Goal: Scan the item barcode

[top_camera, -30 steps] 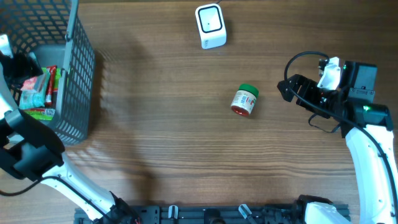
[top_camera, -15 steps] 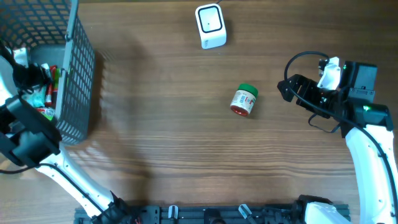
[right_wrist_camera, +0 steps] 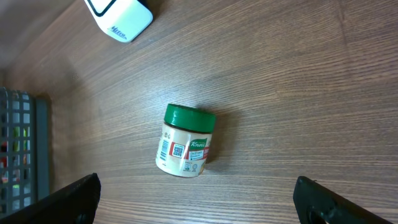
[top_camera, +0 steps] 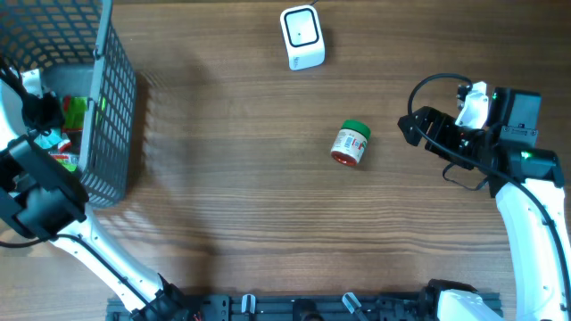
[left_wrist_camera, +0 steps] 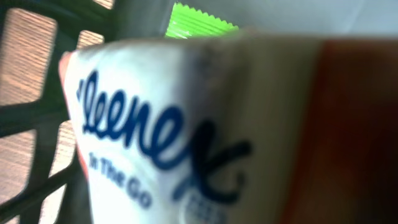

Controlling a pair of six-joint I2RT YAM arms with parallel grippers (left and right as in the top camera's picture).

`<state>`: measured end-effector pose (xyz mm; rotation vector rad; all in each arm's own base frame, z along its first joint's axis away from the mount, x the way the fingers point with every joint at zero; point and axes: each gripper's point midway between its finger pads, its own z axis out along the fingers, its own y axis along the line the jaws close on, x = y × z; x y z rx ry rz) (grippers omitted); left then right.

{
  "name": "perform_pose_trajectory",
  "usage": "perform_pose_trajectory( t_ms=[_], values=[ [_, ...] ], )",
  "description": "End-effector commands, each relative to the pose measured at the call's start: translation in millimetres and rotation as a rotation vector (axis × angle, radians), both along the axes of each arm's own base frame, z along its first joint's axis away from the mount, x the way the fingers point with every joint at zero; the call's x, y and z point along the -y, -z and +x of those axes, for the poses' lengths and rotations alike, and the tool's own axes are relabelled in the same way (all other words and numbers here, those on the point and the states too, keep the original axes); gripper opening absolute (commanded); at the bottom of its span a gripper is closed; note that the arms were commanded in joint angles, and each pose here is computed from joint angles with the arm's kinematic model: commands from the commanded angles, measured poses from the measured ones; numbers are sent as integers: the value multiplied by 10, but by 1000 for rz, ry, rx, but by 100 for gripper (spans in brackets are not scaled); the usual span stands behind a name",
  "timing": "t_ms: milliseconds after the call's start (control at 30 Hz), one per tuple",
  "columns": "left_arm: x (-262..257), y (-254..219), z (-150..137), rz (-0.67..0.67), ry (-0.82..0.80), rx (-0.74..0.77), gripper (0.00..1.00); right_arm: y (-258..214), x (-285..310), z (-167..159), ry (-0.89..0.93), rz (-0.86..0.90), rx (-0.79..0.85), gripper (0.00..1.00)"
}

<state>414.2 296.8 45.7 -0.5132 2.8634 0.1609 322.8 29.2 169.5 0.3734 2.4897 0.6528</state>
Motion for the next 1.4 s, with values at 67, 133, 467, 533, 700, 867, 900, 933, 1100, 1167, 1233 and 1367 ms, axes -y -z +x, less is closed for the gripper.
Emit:
perform_pose_trajectory(
  t_ms=[67,133,467,533,700,867,900,933,1100,1167,1233,1367],
  values=[
    [64,-1215,68,119,-15,224,9,-38,35,41,14,-7,9,100],
    [161,-1735,54,181,1,318,9,-38,35,41,14,-7,9,100],
    [2202,-3449,-280,136,220,675,9,-38,35,41,13,-7,9,100],
    [2695,-3246,-364,6,229,599,9,-37,35,41,13,-7,8,100],
    [3477,-2493,-484,-152,251,314,6,-38,35,41,13,-7,9,100],
    [4442,-1276,-509,-228,310,158,5,-38,35,41,14,-7,9,100],
    [4612,-1046,-530,-243,312,154,4,-38,35,41,14,-7,9,100],
    [4935,-592,-600,-276,304,166,4,-38,35,41,13,-7,9,100],
    [5326,158,-828,-280,332,162,5,-38,35,41,13,-7,9,100],
    [5346,274,-858,-241,344,153,11,-38,35,41,13,-7,9,100],
    [5331,297,-857,-224,343,154,42,-38,35,41,13,-7,9,100],
    [5351,96,-847,-246,358,188,100,-38,35,41,14,-7,9,100]
  ],
)
